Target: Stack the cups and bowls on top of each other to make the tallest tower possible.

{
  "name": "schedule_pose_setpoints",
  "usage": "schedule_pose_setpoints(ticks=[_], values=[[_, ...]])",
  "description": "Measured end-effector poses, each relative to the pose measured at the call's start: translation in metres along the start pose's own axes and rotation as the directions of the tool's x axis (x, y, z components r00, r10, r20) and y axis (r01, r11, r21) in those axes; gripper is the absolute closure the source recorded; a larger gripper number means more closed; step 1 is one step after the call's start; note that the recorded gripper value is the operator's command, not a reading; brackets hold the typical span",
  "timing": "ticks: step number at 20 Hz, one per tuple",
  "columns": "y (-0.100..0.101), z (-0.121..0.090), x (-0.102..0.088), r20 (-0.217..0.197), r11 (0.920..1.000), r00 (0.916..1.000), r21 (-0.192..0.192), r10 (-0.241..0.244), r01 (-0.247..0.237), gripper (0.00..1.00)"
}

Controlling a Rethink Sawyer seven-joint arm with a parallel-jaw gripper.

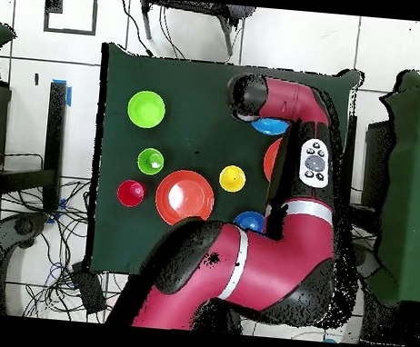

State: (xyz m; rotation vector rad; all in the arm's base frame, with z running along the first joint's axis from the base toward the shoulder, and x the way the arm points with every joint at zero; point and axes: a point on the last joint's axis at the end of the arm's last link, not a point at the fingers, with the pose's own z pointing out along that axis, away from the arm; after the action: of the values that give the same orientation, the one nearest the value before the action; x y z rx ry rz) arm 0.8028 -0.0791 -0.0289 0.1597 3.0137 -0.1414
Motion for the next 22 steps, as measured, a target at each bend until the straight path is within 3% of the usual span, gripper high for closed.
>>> schedule_pose_setpoints(ticks=[12,22], values=[[-0.003,-0.025,-0.014,0.033,1.0,0.9995,0.007,-0.005,0.005,1.0],[0.037,-0.021,0.012,-0.017,0.9979,0.9978,0.001,-0.064,0.064,1.0]])
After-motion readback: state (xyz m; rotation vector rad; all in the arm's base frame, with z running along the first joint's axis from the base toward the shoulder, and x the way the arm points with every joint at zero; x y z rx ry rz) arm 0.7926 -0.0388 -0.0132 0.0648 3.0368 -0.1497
